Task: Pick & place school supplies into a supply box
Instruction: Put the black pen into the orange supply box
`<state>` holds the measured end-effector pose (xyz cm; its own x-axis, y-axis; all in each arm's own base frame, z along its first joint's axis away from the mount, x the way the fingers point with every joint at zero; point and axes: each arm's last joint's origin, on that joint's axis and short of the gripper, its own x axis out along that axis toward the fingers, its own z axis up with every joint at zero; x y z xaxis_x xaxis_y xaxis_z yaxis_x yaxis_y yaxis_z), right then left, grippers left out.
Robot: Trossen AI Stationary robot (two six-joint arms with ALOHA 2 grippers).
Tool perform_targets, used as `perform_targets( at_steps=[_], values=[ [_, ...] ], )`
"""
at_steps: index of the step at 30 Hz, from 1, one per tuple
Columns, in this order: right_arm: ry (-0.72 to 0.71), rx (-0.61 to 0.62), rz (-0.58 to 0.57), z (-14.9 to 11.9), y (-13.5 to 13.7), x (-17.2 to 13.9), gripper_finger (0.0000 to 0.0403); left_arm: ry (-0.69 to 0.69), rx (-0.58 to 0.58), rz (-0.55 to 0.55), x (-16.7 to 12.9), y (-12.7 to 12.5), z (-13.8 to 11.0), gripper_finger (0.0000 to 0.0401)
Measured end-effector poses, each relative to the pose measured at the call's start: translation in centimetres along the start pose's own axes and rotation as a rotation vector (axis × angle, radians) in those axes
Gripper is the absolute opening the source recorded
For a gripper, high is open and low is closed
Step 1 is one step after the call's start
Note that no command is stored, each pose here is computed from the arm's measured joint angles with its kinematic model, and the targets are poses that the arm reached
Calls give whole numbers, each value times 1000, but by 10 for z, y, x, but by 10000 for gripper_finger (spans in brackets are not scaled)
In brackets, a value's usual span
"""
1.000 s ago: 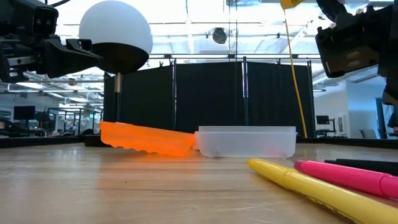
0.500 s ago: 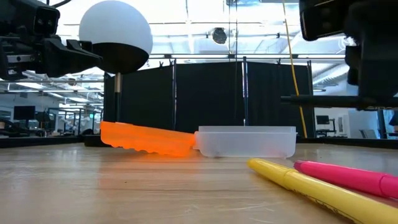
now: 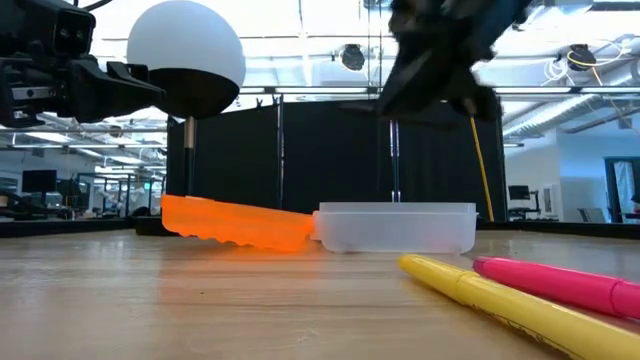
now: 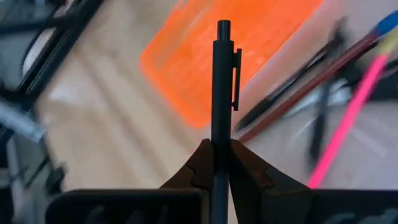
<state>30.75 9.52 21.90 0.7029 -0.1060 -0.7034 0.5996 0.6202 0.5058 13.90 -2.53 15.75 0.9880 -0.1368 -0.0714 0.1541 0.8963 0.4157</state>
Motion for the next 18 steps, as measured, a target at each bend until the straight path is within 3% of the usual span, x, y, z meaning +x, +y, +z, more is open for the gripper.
perform_targets(
  at_steps=[8,18],
  values=[
    [-54,201,-62,45,-45,27,19,4,-10,-2,0,0,0,42],
    [12,351,-61,31,-90,44,19,9,-10,-3,0,0,-1,42]
  ],
)
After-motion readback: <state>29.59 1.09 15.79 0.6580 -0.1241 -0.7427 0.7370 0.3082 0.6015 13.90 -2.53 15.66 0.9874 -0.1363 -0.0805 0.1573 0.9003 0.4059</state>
